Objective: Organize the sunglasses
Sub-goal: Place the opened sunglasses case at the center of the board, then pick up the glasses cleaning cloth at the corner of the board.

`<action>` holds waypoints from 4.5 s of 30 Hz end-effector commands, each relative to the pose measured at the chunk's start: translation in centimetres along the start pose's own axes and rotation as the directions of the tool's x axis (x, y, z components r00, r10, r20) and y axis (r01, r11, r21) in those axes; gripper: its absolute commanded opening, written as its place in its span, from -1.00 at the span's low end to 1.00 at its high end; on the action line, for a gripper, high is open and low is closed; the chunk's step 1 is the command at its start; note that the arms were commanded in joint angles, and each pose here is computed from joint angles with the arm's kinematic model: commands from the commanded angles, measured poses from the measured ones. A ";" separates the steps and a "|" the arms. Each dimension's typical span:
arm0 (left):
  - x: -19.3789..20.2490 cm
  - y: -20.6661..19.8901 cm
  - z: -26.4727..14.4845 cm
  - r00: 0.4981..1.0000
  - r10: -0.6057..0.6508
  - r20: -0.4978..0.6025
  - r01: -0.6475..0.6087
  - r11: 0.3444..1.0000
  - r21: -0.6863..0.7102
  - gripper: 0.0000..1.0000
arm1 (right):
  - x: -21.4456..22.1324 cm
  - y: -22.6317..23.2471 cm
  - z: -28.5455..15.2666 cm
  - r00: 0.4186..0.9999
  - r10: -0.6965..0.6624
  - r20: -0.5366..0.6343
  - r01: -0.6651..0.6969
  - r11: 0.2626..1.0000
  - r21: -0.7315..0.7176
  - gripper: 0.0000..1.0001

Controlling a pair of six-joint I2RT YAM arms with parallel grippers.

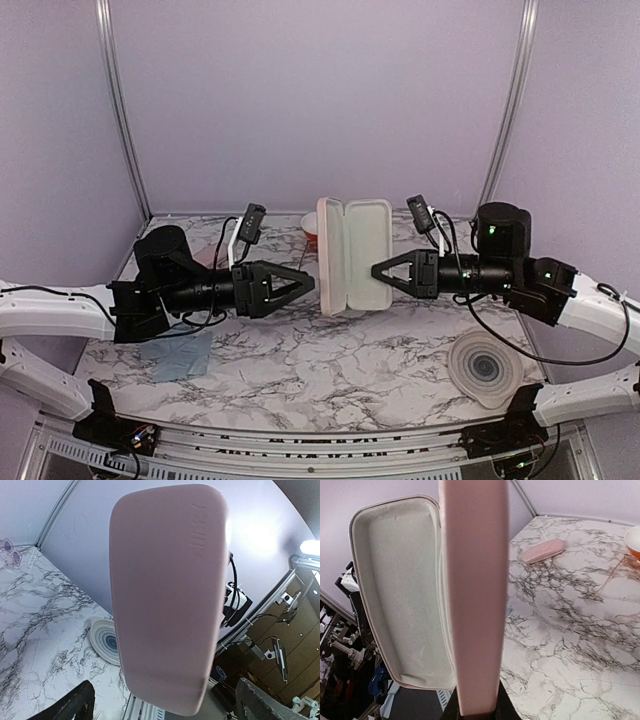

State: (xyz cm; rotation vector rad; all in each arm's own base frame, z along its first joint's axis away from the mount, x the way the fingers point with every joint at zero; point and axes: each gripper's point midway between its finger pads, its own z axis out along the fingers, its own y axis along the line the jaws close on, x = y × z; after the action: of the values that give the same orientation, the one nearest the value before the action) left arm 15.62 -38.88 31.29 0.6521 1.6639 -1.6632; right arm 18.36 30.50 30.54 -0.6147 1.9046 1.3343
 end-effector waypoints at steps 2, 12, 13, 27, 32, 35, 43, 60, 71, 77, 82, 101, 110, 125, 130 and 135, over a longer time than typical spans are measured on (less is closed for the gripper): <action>0.1 2.8 -1.4 0.998 0.055 -0.011 -0.056 0.980 -0.189 0.98 | -1.1 -4.0 -1.8 0.999 -0.006 -0.034 0.016 0.949 0.314 -1.00; -0.8 11.5 -7.6 0.993 0.069 -0.099 -0.120 0.679 -0.724 0.98 | 0.5 -9.1 -1.7 0.984 0.095 -0.151 0.009 0.821 0.571 -1.00; -0.9 12.0 -8.2 0.994 0.062 -0.089 -0.108 0.657 -0.746 0.98 | 0.9 -9.6 -1.4 0.979 0.105 -0.174 0.016 0.813 0.583 -1.00; 1.2 16.6 -16.3 0.996 -0.019 -0.084 -0.065 0.464 -0.883 0.86 | 8.3 -16.4 2.4 0.752 0.269 -0.602 0.265 0.712 0.650 -1.00; 2.6 16.8 -17.6 0.992 -0.034 -0.122 -0.095 0.440 -0.893 0.78 | 9.6 -18.4 2.8 0.691 0.291 -0.661 0.338 0.679 0.652 -1.00; 2.8 16.8 -17.9 0.991 -0.034 -0.130 -0.103 0.432 -0.896 0.76 | 10.2 -19.3 2.5 0.658 0.290 -0.695 0.386 0.662 0.642 -1.00; 4.7 17.7 -18.3 0.982 -0.065 -0.175 -0.131 0.423 -0.896 0.73 | 11.7 -20.0 2.6 0.584 0.181 -0.791 0.482 0.706 0.518 -1.00; 6.6 17.4 -18.6 0.975 -0.117 -0.191 -0.123 0.432 -0.893 0.65 | 11.4 -20.5 3.4 0.570 0.078 -0.818 0.538 0.717 0.443 -0.21; 10.5 16.3 -20.6 0.946 -0.239 -0.217 -0.118 0.369 -0.922 0.41 | 4.4 -15.9 4.3 0.791 -0.040 -0.611 0.431 0.745 0.509 0.44; 13.0 16.3 -21.7 0.940 -0.283 -0.189 -0.094 0.316 -0.944 0.26 | 1.2 -13.8 2.0 0.899 -0.069 -0.433 0.342 0.728 0.594 0.45; 14.8 17.1 -22.4 0.927 -0.315 -0.204 -0.120 0.266 -0.957 0.19 | 0.3 -11.7 0.7 0.949 -0.100 -0.297 0.262 0.773 0.578 0.45; 16.3 20.4 -22.3 0.900 -0.387 -0.200 -0.191 0.062 -0.980 -0.16 | 2.4 -11.2 0.0 0.954 -0.107 -0.279 0.244 0.816 0.523 0.45; 16.3 21.7 -22.7 0.905 -0.383 -0.187 -0.208 -0.015 -0.978 -0.29 | 2.9 -11.6 0.4 0.947 -0.114 -0.301 0.262 0.817 0.514 0.44; 17.7 23.4 -23.3 0.898 -0.399 -0.188 -0.214 -0.023 -0.976 -0.41 | 3.2 -11.7 1.4 0.935 -0.122 -0.332 0.281 0.826 0.489 0.44; 18.2 23.7 -23.6 0.888 -0.417 -0.195 -0.229 -0.033 -0.973 -0.48 | 3.0 -11.7 1.5 0.932 -0.128 -0.338 0.289 0.825 0.485 0.44; 18.1 23.6 -23.3 0.889 -0.415 -0.194 -0.221 -0.018 -0.975 -0.85 | 2.9 -11.5 1.5 0.932 -0.133 -0.336 0.291 0.828 0.480 0.44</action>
State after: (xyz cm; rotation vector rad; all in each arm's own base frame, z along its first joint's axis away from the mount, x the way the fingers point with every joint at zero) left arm 19.55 -17.03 1.54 0.0404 2.6814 0.1500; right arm 24.87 27.10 19.14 -0.7323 2.2905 0.5182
